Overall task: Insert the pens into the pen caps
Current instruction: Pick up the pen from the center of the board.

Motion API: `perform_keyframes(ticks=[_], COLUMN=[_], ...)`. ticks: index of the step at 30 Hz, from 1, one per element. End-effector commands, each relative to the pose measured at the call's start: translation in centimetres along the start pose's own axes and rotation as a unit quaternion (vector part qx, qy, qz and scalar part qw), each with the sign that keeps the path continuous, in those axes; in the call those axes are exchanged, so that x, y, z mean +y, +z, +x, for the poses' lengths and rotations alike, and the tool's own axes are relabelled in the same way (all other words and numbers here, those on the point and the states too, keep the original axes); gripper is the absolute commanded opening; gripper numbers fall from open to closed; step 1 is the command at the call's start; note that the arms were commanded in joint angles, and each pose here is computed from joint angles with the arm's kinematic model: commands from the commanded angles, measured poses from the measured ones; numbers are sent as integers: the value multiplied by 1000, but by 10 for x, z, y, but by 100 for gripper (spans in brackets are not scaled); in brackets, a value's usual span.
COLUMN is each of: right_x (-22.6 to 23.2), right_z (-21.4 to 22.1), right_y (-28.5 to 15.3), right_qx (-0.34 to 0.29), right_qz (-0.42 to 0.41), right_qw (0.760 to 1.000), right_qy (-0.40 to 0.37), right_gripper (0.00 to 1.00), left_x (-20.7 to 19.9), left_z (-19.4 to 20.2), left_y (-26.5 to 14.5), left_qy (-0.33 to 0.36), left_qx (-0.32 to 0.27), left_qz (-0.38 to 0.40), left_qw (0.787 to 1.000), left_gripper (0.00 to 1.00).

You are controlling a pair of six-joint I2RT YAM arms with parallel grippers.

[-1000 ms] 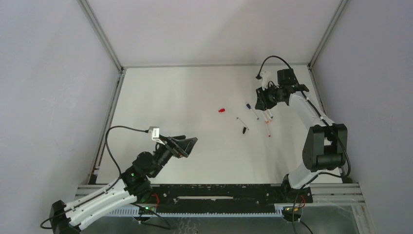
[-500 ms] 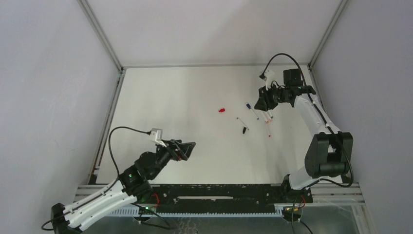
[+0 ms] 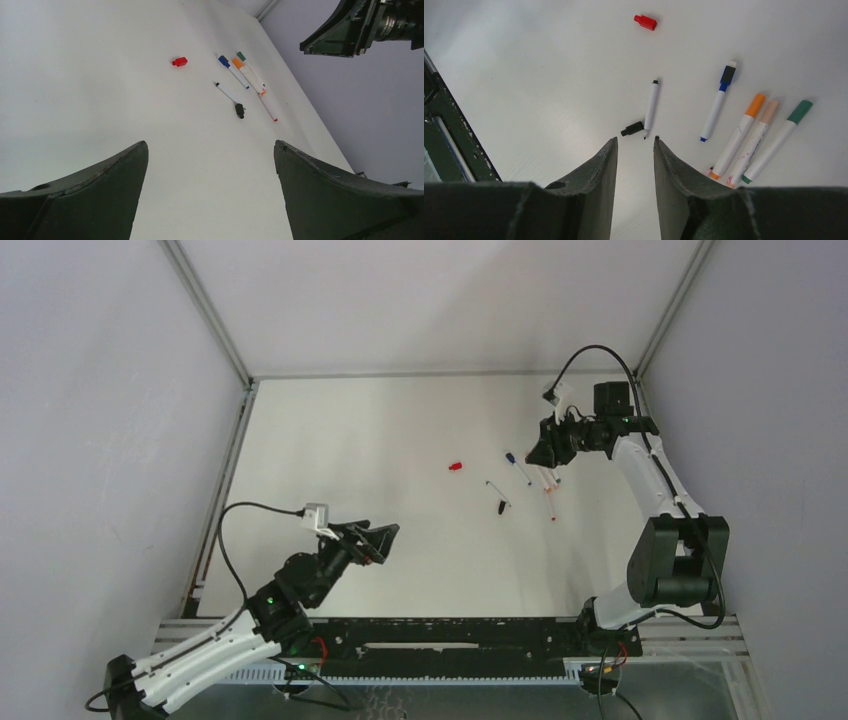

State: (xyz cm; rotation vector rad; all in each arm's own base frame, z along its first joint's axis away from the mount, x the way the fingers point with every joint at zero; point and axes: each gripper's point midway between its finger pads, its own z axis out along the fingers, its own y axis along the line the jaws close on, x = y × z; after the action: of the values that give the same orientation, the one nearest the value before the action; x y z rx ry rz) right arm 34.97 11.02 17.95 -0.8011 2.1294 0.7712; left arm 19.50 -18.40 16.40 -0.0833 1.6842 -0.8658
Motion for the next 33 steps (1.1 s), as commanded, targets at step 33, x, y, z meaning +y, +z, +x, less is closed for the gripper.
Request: perform_keyframes(ticks=[33], right_x=[45], right_z=[-12], right_y=[8], right_qx=[-4], right_qz=[-49], right_qw=[997], right_qy=[-59], right_gripper=[41], left_x=[-27], left_z=[-49], left_y=[61], left_qy=[111], left_qx=[-21], left_qz=[-10], left_qw=[994], left_gripper=[100])
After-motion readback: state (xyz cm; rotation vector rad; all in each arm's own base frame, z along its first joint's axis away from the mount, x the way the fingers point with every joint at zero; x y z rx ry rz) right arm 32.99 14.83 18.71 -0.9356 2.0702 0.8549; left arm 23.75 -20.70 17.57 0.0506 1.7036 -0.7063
